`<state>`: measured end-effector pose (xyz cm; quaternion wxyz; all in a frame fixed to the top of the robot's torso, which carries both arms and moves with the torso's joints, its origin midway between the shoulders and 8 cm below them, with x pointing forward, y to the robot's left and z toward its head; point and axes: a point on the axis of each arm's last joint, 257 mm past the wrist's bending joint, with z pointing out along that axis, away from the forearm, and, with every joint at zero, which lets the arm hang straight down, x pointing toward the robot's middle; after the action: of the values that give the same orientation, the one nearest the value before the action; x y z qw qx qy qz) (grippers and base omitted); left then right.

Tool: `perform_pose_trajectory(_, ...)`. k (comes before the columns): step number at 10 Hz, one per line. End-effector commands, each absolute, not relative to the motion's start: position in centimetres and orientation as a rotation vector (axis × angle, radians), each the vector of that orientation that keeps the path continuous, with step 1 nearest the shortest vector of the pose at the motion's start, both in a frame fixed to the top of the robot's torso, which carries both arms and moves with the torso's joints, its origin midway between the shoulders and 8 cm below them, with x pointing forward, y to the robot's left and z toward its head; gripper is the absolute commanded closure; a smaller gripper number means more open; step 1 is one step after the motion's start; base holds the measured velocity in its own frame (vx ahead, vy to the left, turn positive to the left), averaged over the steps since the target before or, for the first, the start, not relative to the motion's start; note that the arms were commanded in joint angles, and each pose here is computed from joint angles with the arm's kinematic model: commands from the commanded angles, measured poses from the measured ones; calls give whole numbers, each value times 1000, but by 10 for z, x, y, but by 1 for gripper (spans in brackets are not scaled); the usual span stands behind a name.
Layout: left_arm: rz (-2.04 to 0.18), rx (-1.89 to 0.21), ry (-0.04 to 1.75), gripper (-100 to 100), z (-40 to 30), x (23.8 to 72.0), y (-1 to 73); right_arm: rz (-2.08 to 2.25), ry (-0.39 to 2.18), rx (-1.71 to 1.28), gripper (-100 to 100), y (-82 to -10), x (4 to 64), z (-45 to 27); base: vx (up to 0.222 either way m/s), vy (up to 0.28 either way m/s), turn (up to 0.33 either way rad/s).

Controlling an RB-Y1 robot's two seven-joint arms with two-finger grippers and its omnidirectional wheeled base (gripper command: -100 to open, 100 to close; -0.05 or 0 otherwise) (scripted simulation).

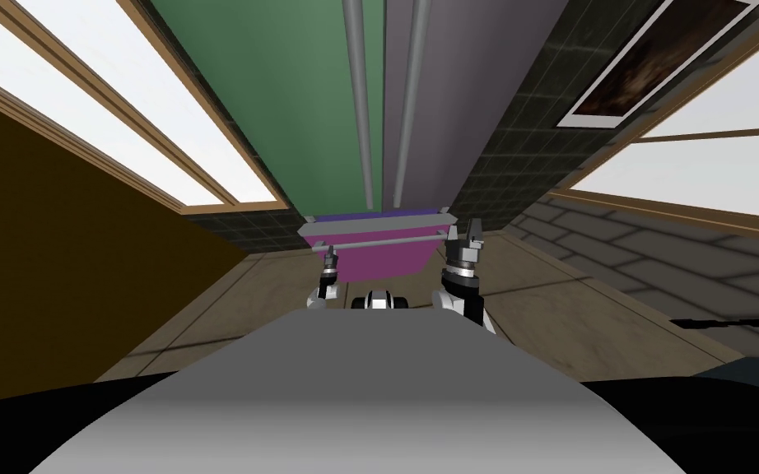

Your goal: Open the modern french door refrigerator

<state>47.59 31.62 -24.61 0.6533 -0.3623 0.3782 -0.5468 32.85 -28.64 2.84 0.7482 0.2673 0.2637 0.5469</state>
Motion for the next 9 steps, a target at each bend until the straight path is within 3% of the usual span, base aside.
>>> perform_pose_trajectory(1,-1245,-818,858,100,-244,477,315,1196,577,585,0,-286,328,28,-99,-14,22)
perform_pose_trajectory(9,-1264,-804,858,100,-239,478,313,1196,577,585,0,-286,328,28,-156,-31,27)
